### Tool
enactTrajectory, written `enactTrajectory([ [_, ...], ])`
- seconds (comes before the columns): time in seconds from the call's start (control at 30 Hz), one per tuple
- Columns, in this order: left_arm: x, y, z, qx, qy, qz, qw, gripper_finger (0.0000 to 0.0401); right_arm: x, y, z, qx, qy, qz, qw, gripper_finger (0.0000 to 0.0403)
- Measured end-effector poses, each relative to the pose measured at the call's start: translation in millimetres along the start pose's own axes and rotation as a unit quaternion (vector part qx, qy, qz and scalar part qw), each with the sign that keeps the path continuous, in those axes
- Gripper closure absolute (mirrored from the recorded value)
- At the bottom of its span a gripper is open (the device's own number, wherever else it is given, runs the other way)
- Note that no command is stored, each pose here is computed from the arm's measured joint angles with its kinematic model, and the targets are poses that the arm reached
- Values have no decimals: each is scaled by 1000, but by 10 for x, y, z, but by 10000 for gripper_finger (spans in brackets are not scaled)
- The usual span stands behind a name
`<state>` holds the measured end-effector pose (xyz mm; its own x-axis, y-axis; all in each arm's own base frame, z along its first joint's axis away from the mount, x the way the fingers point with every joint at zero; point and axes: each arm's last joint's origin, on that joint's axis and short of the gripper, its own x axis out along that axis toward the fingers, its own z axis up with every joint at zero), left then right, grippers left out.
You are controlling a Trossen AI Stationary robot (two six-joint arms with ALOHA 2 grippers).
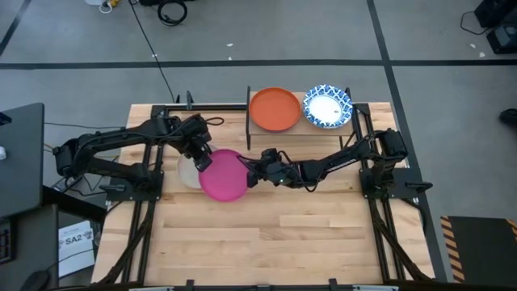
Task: Place and stack plates onto a shelf
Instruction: Stack the pink plate on top of the orange plate on the shelf
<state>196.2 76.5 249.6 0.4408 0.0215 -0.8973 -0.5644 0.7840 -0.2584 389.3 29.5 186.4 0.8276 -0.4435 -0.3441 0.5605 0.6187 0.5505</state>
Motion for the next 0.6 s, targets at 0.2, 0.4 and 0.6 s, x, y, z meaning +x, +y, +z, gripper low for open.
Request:
enactTrajectory([
  [0.2, -1, 4, 7, 30, -3, 1, 1000, 249, 0, -24, -19, -9, 9, -12, 1000, 366],
  [0.4, -11, 5, 1, 45, -4, 1, 999, 246, -1, -35, -28, -14, 14, -19, 1000, 366],
  [0.6, -108, -1, -35, 52, -20, -5, 998, 246, -1, -47, -33, -16, 15, -26, 999, 375],
])
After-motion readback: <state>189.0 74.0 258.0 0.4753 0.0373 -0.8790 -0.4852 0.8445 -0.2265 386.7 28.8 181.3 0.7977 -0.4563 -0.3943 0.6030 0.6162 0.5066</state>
